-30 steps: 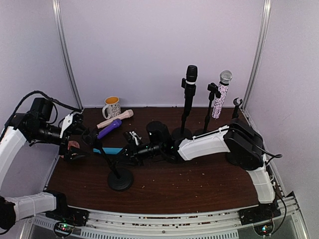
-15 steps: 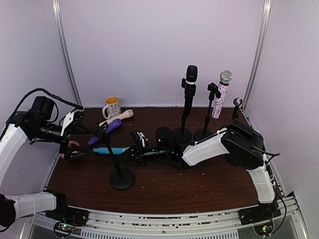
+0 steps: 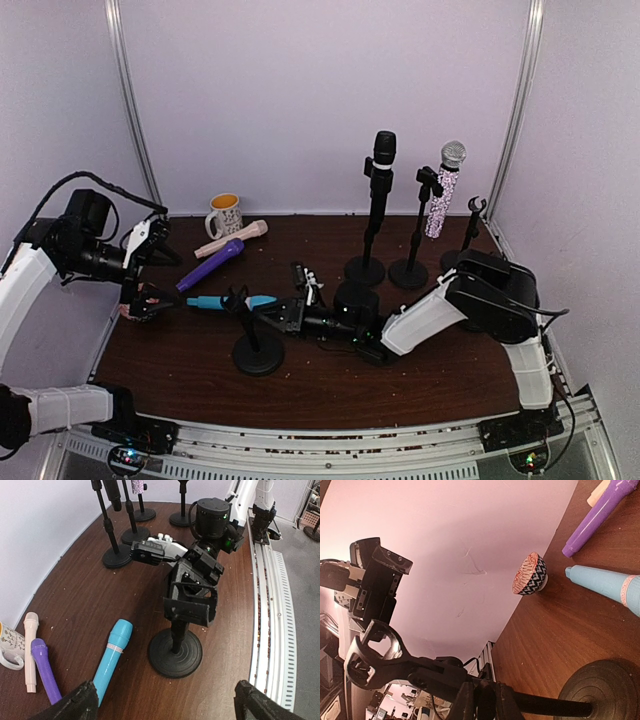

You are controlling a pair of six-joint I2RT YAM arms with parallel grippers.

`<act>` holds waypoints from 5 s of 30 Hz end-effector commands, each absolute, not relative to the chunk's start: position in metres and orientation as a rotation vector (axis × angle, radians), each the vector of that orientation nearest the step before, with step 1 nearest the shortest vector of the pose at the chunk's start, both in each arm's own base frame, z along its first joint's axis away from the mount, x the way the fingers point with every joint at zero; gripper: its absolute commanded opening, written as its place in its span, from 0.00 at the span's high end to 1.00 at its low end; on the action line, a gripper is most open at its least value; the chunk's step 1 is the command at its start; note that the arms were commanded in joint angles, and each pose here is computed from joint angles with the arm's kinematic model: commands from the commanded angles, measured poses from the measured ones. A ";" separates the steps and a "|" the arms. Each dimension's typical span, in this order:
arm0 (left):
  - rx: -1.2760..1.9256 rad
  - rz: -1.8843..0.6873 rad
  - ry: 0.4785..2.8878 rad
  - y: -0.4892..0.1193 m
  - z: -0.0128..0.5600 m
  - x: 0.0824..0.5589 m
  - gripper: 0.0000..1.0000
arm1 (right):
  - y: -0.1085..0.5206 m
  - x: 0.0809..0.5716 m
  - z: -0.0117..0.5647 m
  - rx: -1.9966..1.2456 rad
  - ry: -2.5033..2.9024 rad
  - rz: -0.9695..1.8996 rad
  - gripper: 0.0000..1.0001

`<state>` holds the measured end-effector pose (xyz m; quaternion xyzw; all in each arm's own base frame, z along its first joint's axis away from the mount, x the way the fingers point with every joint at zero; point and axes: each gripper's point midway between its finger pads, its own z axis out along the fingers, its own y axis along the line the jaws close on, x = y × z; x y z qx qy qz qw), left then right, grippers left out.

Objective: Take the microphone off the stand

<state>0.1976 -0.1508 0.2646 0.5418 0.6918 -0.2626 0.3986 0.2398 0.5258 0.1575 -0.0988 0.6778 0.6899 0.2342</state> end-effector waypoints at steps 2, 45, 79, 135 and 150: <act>1.355 -0.642 1.722 -0.151 0.277 0.206 0.03 | 0.508 0.272 0.092 -0.194 1.975 1.534 0.92; 1.283 -0.652 1.817 -0.148 0.271 0.232 0.04 | 0.543 0.221 0.202 -0.879 1.591 0.608 0.26; 1.270 -0.643 1.804 -0.146 0.280 0.243 0.06 | 0.284 0.337 0.198 -0.442 1.883 -0.100 1.00; 1.236 -0.620 1.822 -0.142 0.287 0.255 0.03 | 0.158 0.391 0.351 -0.285 1.774 0.070 0.02; 1.224 -0.633 1.815 -0.143 0.296 0.259 0.03 | 0.148 0.426 0.338 -0.383 1.692 0.048 0.10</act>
